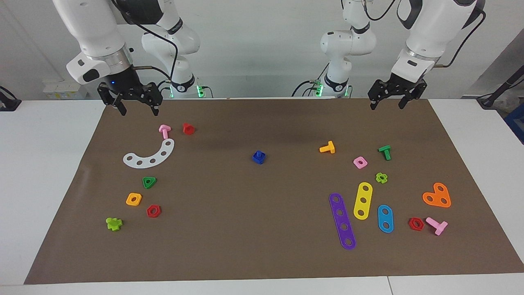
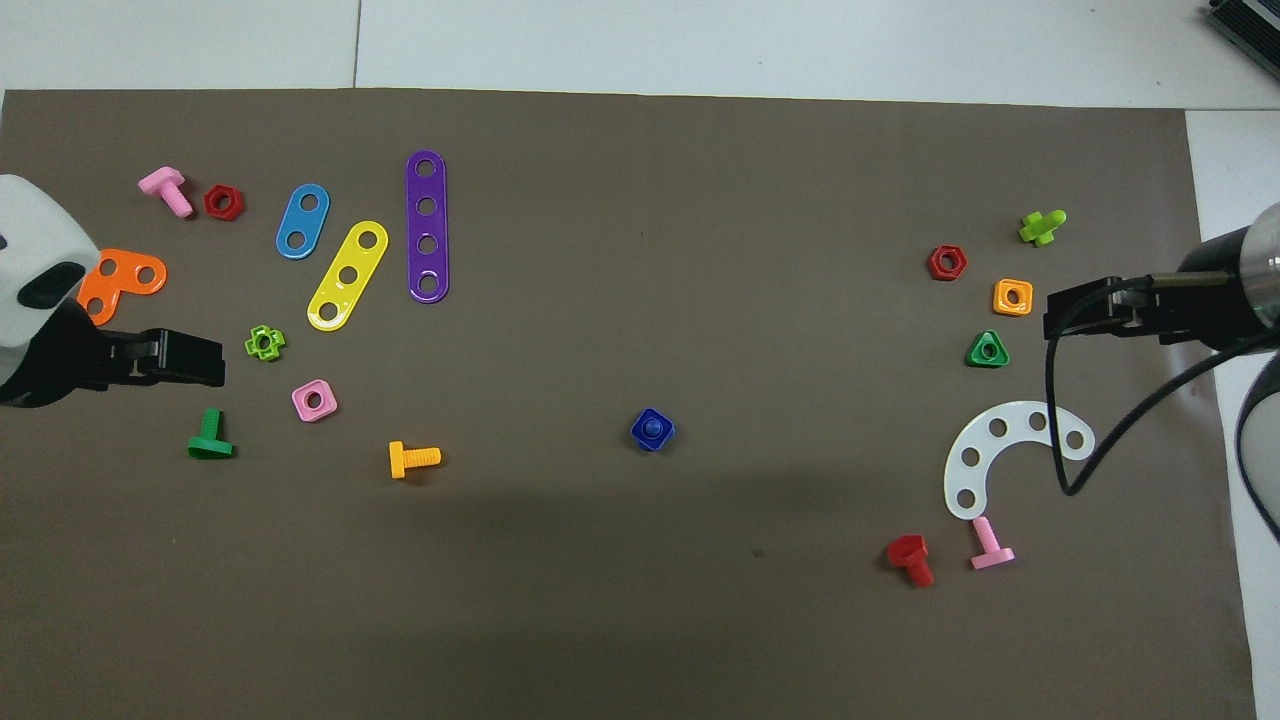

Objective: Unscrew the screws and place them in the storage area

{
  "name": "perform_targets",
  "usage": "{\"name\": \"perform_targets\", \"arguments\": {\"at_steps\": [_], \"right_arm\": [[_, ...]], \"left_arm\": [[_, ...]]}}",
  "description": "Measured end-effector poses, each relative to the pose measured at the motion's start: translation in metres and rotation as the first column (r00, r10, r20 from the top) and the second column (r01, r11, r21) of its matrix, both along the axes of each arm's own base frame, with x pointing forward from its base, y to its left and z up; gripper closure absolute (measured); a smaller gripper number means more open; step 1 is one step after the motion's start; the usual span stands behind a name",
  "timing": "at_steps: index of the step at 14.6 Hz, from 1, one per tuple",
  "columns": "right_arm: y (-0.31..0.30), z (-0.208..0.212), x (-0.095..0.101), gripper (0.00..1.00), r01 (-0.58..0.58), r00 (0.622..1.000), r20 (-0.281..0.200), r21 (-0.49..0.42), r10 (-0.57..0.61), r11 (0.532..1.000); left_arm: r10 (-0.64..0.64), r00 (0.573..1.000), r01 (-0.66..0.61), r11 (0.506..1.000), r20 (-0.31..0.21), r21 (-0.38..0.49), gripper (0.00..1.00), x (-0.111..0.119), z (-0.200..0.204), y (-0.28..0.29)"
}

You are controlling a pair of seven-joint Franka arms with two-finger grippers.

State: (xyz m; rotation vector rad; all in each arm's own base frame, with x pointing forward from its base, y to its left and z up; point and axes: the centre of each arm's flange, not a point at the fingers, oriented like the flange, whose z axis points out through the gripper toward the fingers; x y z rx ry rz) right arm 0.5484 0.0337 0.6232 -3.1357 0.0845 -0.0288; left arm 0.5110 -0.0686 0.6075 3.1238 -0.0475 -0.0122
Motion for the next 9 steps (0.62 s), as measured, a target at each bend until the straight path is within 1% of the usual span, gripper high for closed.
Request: {"name": "perform_targets", "arguments": {"at_steps": [5, 9], "right_arm": [[0.0, 0.0, 0.0, 0.0, 0.0, 1.0, 0.0, 0.0, 0.0, 1.0], [0.0, 0.0, 0.0, 0.0, 0.0, 1.0, 0.0, 0.0, 0.0, 1.0]], "left_arm": [[-0.004, 1.0, 0.004, 1.0, -0.005, 0.001, 0.0, -0.001, -0.003, -0.002], [-0.067, 0.998, 0.067, 0.998, -0.012, 0.001, 0.0, -0.007, -0.006, -0.036]]}}
